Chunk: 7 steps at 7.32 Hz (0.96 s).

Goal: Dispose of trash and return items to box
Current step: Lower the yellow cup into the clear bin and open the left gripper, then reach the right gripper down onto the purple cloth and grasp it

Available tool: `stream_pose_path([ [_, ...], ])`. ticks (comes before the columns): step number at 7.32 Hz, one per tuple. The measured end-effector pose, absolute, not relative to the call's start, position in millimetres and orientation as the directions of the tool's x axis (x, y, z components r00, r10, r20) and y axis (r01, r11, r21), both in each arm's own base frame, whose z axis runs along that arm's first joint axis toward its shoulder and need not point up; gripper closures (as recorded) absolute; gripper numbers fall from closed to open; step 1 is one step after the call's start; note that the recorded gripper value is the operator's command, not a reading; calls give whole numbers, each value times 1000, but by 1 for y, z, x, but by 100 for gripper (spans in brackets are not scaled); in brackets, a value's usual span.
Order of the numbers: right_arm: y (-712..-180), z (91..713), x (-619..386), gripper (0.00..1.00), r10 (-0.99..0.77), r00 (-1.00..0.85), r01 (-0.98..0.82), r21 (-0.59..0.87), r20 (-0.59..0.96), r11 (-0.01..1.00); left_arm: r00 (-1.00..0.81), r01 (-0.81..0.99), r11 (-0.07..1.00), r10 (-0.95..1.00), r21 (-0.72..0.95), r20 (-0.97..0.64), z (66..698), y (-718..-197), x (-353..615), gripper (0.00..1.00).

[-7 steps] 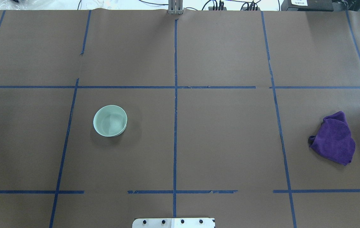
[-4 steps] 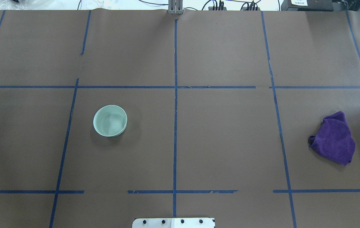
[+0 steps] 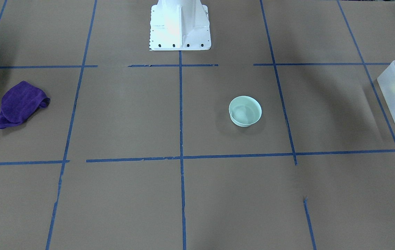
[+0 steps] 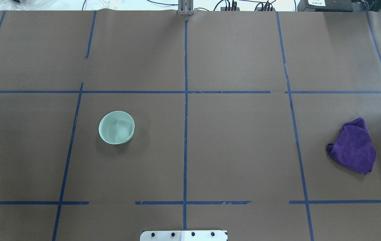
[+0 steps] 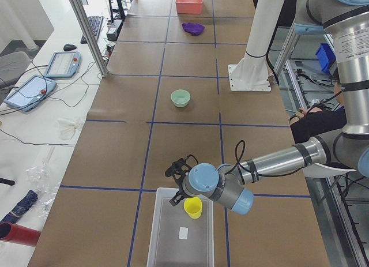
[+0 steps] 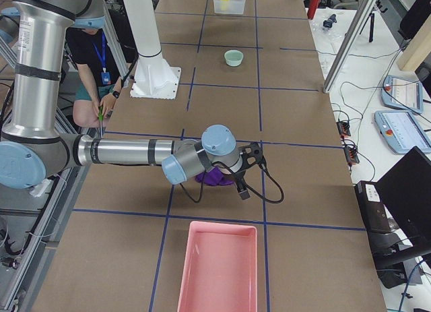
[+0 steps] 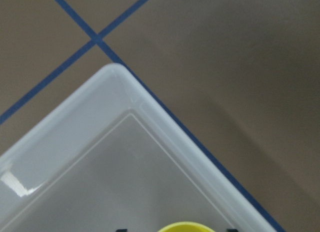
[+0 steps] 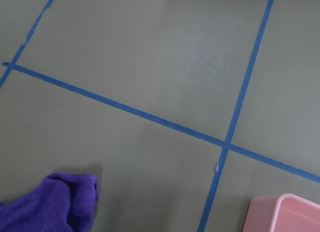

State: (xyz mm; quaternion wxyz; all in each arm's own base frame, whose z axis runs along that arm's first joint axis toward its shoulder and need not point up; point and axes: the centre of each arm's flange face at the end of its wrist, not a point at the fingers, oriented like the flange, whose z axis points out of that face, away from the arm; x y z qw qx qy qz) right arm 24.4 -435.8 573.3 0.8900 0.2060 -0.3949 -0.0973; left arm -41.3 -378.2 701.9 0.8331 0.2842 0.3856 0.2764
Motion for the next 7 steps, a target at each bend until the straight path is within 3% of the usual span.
stream_pose_path([
  [4, -412, 494, -105, 0, -308, 663, 28, 388, 683, 921, 567, -212, 684, 668, 698, -482, 630, -428, -44, 0],
  [7, -361, 547, -149, 6, -337, 696, 78, 399, 634, 913, 567, -210, 665, 680, 717, -464, 614, -430, -44, 0],
])
